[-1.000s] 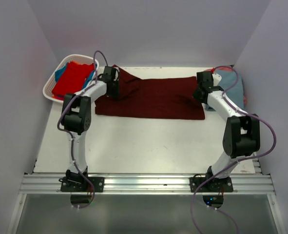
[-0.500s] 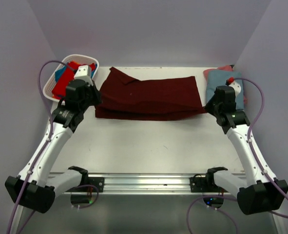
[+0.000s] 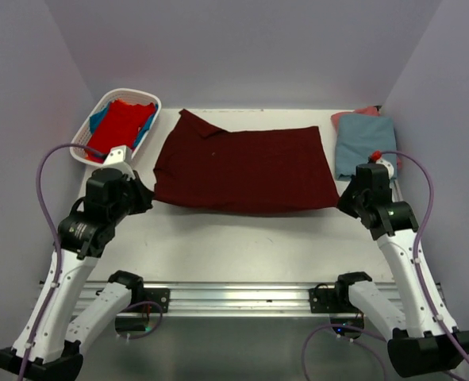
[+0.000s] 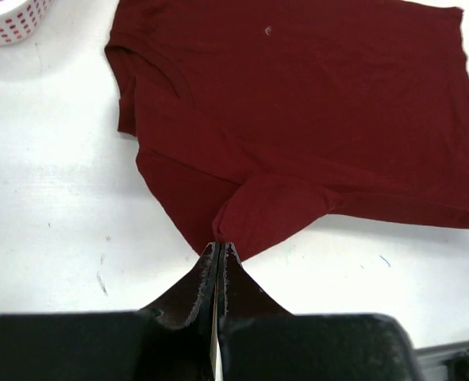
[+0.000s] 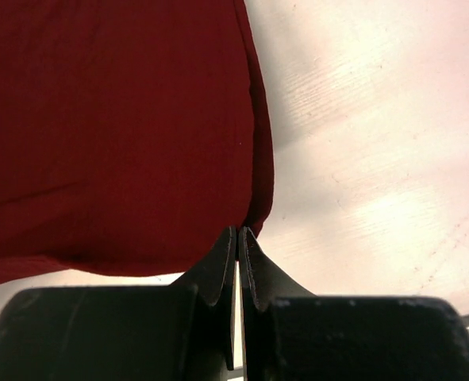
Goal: Fold and stack the t-shirts
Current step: Fold the flattened tshirt in 1/3 of the way
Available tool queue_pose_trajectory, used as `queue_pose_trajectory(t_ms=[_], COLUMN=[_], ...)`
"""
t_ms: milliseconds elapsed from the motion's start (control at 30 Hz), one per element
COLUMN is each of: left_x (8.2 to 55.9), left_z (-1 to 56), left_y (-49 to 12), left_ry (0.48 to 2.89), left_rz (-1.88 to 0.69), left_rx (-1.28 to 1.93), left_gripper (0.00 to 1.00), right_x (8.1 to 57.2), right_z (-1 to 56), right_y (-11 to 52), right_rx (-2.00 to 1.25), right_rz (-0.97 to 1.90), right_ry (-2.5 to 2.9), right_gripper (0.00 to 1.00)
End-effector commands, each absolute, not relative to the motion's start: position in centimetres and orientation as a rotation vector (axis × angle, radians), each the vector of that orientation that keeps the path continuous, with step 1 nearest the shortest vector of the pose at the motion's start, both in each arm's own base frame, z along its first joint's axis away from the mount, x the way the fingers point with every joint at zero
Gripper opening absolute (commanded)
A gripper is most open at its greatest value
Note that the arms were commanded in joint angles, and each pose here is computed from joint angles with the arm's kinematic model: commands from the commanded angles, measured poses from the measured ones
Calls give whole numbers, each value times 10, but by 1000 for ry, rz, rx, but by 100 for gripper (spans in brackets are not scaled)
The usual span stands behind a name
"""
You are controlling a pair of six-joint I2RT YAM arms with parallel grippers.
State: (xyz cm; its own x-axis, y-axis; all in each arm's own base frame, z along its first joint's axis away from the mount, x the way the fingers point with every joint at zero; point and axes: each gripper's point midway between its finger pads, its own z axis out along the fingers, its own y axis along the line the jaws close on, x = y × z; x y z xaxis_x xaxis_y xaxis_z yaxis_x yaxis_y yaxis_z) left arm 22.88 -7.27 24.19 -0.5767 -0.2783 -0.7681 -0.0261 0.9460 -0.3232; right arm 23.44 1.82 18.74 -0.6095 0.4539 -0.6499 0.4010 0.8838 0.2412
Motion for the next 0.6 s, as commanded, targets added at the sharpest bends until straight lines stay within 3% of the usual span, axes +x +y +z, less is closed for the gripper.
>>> queue_pose_trajectory(t_ms=[0,367,567], left_x=[200,170,162], left_z=[248,296,290], left_y=[-77,-83,-83], left_ry=[2190,2155,2187], left_rz=[-425,-544,-553], left_rx=[-234,-239,-245], left_gripper=[0,0,0], right_x=[213,194,192], right_z=[189,190,189], right_y=[18,16,15], right_rx=[586,571,567], right_rz=[102,88,83], right_ry=[2325,2350,2364], right_gripper=[0,0,0])
